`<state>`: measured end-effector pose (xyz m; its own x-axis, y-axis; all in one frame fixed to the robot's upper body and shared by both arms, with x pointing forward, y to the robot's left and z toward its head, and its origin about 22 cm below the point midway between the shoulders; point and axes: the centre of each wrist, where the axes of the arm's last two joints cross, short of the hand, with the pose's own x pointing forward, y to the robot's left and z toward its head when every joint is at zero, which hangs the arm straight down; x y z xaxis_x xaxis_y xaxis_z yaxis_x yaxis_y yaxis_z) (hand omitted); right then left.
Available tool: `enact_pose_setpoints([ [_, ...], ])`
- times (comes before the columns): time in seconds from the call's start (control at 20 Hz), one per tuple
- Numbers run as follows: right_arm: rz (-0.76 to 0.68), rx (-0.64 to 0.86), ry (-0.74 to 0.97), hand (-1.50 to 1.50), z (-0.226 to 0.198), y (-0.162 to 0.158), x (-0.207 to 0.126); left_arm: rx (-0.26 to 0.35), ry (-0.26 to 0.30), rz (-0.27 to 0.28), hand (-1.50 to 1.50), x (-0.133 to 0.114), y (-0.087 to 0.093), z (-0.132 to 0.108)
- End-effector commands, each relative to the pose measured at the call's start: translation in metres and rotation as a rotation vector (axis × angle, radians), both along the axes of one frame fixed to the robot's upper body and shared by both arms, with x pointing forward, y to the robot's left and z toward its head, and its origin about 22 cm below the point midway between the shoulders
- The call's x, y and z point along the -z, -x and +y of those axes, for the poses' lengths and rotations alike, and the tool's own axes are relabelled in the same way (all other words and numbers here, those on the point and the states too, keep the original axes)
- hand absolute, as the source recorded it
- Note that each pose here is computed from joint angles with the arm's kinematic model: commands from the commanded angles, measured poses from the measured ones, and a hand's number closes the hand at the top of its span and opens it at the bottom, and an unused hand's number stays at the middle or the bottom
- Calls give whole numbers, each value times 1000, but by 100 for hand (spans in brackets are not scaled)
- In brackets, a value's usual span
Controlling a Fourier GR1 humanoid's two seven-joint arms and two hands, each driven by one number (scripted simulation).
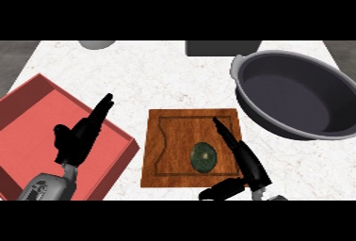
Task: Pick the squash from the cutting board and place it in the pot
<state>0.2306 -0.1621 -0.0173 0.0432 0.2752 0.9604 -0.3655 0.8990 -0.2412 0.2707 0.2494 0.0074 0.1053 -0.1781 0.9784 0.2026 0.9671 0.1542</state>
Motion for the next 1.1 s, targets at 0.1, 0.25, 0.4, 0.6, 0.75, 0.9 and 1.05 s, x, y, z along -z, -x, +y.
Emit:
enact_pose_setpoints([
  [0.1,67,6,-82,-150,3,-8,32,35,21,164,0,33,12,-18],
  [0.25,86,-24,-106,-150,13,-10,46,25,20,155,0,29,13,-11],
  [0.4,47,-37,-71,150,6,-25,54,29,3,163,0,36,13,-5],
  [0.6,-11,-72,-28,150,11,-18,67,13,14,153,0,35,23,-16],
  [0.75,-17,-65,-92,150,19,-8,87,18,10,148,0,32,19,-2],
  [0.9,-2,-63,-142,150,16,-2,96,24,0,148,0,24,17,-11],
  [1.05,-121,-56,-123,150,24,5,90,16,6,146,0,28,16,-11],
])
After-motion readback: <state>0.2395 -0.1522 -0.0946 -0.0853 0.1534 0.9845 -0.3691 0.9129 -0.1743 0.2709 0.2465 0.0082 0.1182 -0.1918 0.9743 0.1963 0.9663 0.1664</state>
